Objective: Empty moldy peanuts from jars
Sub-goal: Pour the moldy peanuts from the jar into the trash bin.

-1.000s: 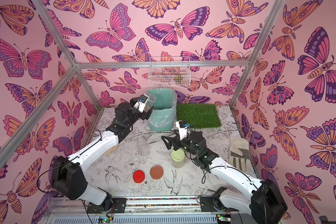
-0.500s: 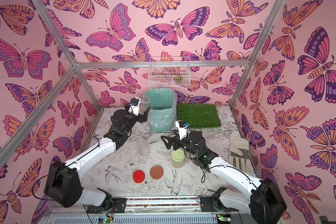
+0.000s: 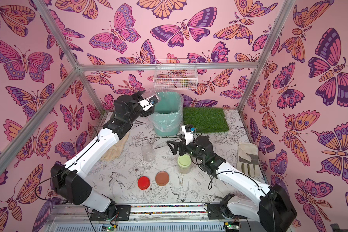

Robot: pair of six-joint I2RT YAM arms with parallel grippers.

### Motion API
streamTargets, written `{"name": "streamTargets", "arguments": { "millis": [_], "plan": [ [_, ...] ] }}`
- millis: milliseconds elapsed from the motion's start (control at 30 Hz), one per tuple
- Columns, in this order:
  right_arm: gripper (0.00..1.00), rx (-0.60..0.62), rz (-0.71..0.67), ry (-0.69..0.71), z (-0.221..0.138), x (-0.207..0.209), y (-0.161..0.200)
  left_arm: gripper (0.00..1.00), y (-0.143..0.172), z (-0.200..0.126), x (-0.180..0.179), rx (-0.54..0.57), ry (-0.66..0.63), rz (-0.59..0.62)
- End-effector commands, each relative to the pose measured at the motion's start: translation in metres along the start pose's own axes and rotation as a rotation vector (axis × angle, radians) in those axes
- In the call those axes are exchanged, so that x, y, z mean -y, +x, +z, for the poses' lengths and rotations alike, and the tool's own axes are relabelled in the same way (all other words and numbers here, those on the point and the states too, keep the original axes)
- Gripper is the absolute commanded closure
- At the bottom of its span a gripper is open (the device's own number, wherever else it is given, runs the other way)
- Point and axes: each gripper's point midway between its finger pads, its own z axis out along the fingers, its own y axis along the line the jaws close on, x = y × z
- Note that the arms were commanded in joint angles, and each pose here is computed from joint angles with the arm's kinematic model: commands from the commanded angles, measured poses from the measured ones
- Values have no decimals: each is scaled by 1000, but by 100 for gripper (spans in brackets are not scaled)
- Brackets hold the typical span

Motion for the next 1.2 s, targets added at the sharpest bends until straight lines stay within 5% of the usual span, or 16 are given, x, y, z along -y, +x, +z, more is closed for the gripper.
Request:
{"name": "streamTargets", "arguments": {
  "millis": [0, 167, 300, 500, 933, 1167],
  "plan": [
    [1, 38, -8, 21, -4, 4, -8, 100, 18, 17, 10, -120, 79, 467],
    [1, 48, -18, 50, -8, 9, -6, 100, 20, 49, -15, -204, 63, 916],
    [1, 46, -25, 67, -10, 13, -2, 100, -20, 62, -37, -88, -18, 1081],
    [1, 45, -29, 69, -9, 15, 0, 100, -15, 72, -6, -40, 56, 1252],
    [1, 45, -24, 62, -7, 14, -1, 100, -15, 71, 12, -20, 95, 1264],
    [1, 49, -25, 59, -7, 13, -3, 100, -35, 57, -11, 5, 11, 705]
  ]
}}
